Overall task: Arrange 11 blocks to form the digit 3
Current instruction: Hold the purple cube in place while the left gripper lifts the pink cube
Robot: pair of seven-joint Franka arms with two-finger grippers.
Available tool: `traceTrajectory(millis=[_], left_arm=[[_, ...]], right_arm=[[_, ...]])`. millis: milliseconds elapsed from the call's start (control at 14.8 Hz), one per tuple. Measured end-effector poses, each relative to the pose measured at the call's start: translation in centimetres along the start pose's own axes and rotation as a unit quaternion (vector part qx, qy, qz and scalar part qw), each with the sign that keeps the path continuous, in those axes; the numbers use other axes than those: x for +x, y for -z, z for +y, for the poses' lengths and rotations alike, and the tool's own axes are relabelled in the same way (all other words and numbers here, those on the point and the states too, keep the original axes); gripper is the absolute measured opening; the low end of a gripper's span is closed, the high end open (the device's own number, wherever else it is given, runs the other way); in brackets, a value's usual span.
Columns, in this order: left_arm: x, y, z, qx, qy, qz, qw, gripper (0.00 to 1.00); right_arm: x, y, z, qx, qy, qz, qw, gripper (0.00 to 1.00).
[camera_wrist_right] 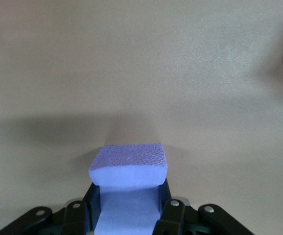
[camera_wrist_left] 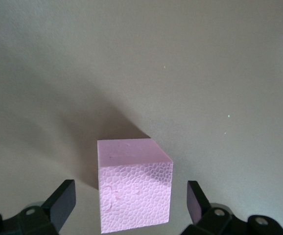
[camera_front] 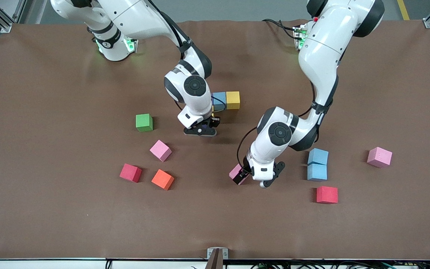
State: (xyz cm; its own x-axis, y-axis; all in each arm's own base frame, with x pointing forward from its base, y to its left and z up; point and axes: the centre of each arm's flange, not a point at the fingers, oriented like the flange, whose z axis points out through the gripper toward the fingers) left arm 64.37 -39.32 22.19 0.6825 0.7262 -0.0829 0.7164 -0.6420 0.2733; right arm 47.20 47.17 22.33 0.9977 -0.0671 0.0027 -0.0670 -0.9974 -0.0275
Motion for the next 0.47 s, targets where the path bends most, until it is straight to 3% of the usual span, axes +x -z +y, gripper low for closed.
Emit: traceTrajectory(millis=[472], left_arm=[[0.2, -2.8, -0.6, -0.009, 0.023, -0.005, 1.000, 1.00]], right_arm=[[-0.2, 0.0, -0.1, -0.001, -0.010, -0.001, 1.000, 0.49]])
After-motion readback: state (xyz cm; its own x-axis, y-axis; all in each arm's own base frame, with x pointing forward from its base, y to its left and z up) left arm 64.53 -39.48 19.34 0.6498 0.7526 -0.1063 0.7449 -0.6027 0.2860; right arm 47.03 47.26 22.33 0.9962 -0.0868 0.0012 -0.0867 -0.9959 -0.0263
